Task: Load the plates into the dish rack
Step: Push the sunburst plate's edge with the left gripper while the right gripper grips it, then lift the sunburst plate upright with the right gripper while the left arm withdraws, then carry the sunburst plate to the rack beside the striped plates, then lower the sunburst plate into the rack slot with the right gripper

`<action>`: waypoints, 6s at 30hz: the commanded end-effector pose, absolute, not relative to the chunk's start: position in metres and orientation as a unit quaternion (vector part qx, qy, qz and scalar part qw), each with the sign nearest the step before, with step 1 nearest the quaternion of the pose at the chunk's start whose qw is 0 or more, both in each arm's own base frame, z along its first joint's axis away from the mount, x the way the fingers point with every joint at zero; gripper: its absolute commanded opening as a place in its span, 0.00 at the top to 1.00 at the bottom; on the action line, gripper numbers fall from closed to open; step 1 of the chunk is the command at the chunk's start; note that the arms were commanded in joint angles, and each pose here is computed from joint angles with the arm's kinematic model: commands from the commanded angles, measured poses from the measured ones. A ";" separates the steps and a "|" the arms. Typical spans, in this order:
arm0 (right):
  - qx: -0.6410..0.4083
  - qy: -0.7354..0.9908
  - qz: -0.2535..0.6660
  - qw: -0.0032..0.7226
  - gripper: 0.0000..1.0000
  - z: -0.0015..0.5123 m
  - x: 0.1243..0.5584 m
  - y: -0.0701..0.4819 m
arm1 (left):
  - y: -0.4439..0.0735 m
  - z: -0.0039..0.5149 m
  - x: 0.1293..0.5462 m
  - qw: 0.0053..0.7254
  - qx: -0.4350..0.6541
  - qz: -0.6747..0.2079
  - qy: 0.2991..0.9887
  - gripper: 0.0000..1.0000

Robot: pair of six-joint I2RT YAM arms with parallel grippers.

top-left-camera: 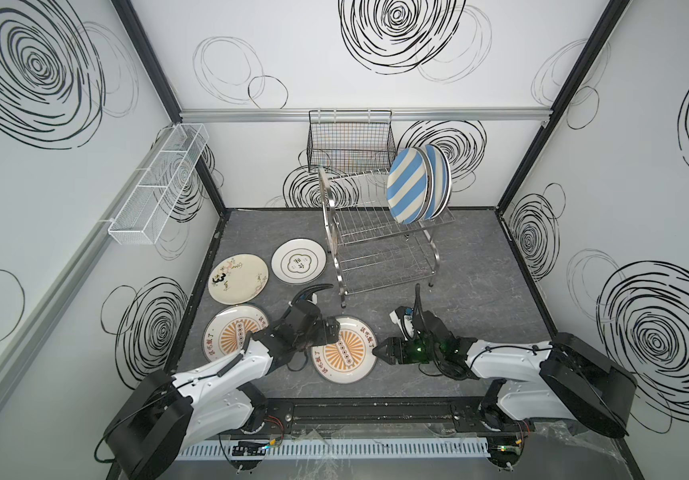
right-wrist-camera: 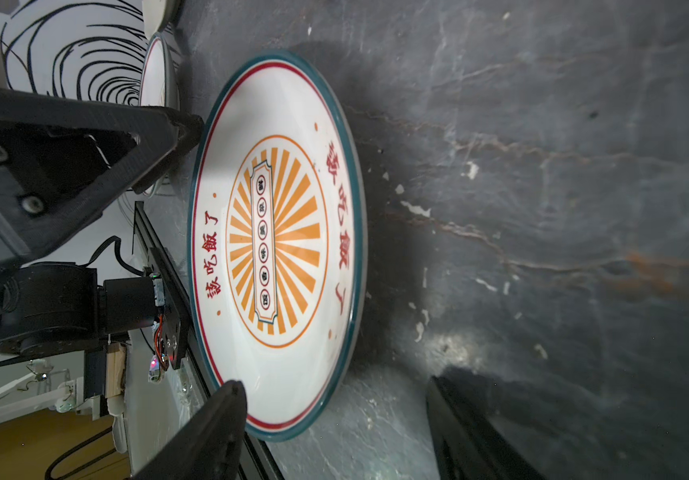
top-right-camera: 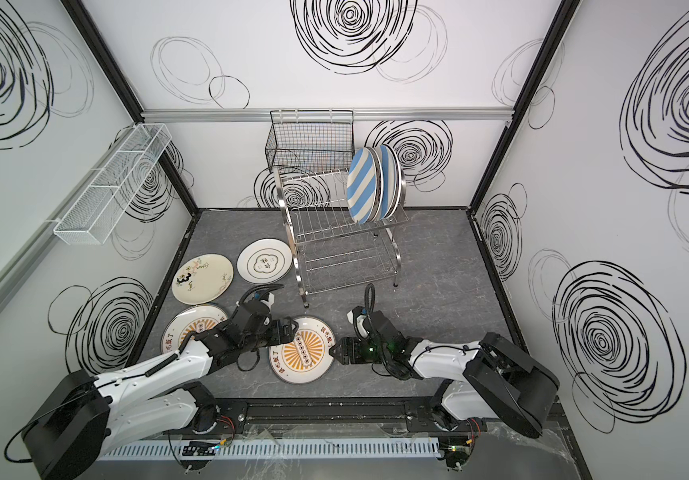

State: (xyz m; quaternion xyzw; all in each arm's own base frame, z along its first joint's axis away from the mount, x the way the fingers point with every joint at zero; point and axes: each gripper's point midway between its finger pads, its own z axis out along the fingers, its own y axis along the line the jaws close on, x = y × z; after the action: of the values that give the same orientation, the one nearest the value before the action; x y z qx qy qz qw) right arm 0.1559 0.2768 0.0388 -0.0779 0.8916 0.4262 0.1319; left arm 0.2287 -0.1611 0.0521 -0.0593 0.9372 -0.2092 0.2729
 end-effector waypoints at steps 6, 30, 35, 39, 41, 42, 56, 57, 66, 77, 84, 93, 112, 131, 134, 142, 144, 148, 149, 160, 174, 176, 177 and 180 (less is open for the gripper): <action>-0.090 0.910 0.391 0.106 0.37 0.018 0.154 0.286 | -0.150 0.045 0.212 0.266 -0.076 -0.207 0.939 0.04; -0.048 0.920 0.369 0.121 0.73 0.017 0.169 0.280 | -0.203 0.053 0.182 0.277 0.002 -0.280 0.919 0.04; -0.041 0.913 0.377 0.148 0.81 0.034 0.178 0.279 | -0.199 0.062 0.185 0.293 0.005 -0.272 0.917 0.04; -0.035 0.911 0.375 0.165 0.90 0.046 0.183 0.275 | -0.196 0.082 0.196 0.324 0.002 -0.262 0.909 0.04; -0.032 0.909 0.377 0.174 0.93 0.054 0.185 0.273 | -0.193 0.095 0.204 0.346 -0.004 -0.260 0.901 0.04; -0.031 0.908 0.376 0.181 0.95 0.058 0.186 0.271 | -0.191 0.100 0.207 0.354 -0.006 -0.261 0.898 0.04; -0.067 0.864 0.396 0.303 1.00 0.154 0.186 0.240 | -0.135 0.190 0.269 0.406 -0.014 -0.270 0.873 0.04; -0.071 0.857 0.400 0.318 1.00 0.167 0.186 0.238 | -0.130 0.195 0.274 0.413 -0.011 -0.262 0.872 0.04; -0.129 0.809 0.368 0.440 1.00 0.301 0.195 0.217 | -0.090 0.216 0.297 0.449 -0.012 -0.231 0.863 0.04; -0.081 0.777 0.274 0.560 1.00 0.432 0.251 0.197 | -0.080 0.205 0.304 0.453 -0.022 -0.234 0.860 0.04; -0.002 0.743 0.130 0.657 1.00 0.505 0.312 0.177 | -0.081 0.199 0.303 0.452 -0.039 -0.252 0.855 0.04; 0.065 0.704 0.010 0.707 1.00 0.521 0.355 0.178 | -0.086 0.197 0.304 0.446 -0.034 -0.272 0.852 0.04; 0.095 0.682 -0.058 0.723 1.00 0.505 0.384 0.186 | -0.084 0.198 0.302 0.448 -0.036 -0.272 0.851 0.04; 0.087 0.703 -0.059 0.703 1.00 0.471 0.421 0.200 | -0.080 0.199 0.303 0.450 -0.042 -0.274 0.849 0.04; 0.085 0.709 -0.061 0.698 1.00 0.464 0.425 0.200 | -0.079 0.200 0.303 0.451 -0.042 -0.273 0.849 0.04; 0.081 0.722 -0.054 0.685 1.00 0.447 0.433 0.201 | -0.078 0.200 0.304 0.452 -0.045 -0.274 0.848 0.04; 0.078 0.724 -0.054 0.683 1.00 0.443 0.434 0.203 | -0.078 0.200 0.304 0.452 -0.045 -0.274 0.848 0.04; 0.078 0.726 -0.051 0.681 1.00 0.441 0.435 0.204 | -0.076 0.199 0.304 0.451 -0.048 -0.273 0.848 0.04; 0.076 0.728 -0.051 0.680 1.00 0.439 0.435 0.205 | -0.076 0.198 0.304 0.450 -0.049 -0.273 0.849 0.04; 0.069 0.738 -0.049 0.670 1.00 0.427 0.433 0.208 | -0.074 0.198 0.305 0.450 -0.052 -0.272 0.849 0.04; 0.054 0.738 -0.043 0.671 0.75 0.432 0.425 0.213 | -0.071 0.197 0.306 0.449 -0.058 -0.273 0.849 0.04; 0.053 0.737 -0.045 0.672 0.72 0.433 0.424 0.212 | -0.070 0.197 0.306 0.450 -0.058 -0.273 0.848 0.04; 0.053 0.737 -0.047 0.672 0.69 0.434 0.423 0.211 | -0.070 0.197 0.307 0.450 -0.059 -0.273 0.849 0.04; 0.053 0.736 -0.049 0.673 0.64 0.437 0.421 0.209 | -0.069 0.197 0.307 0.449 -0.061 -0.273 0.849 0.04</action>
State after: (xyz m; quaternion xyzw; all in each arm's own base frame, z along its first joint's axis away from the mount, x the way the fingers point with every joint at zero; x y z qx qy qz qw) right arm 0.4333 0.2176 0.4112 0.0392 0.7511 -0.0616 0.6561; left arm 0.3013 -0.0703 0.1878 -0.0636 0.8602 -0.2659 0.4306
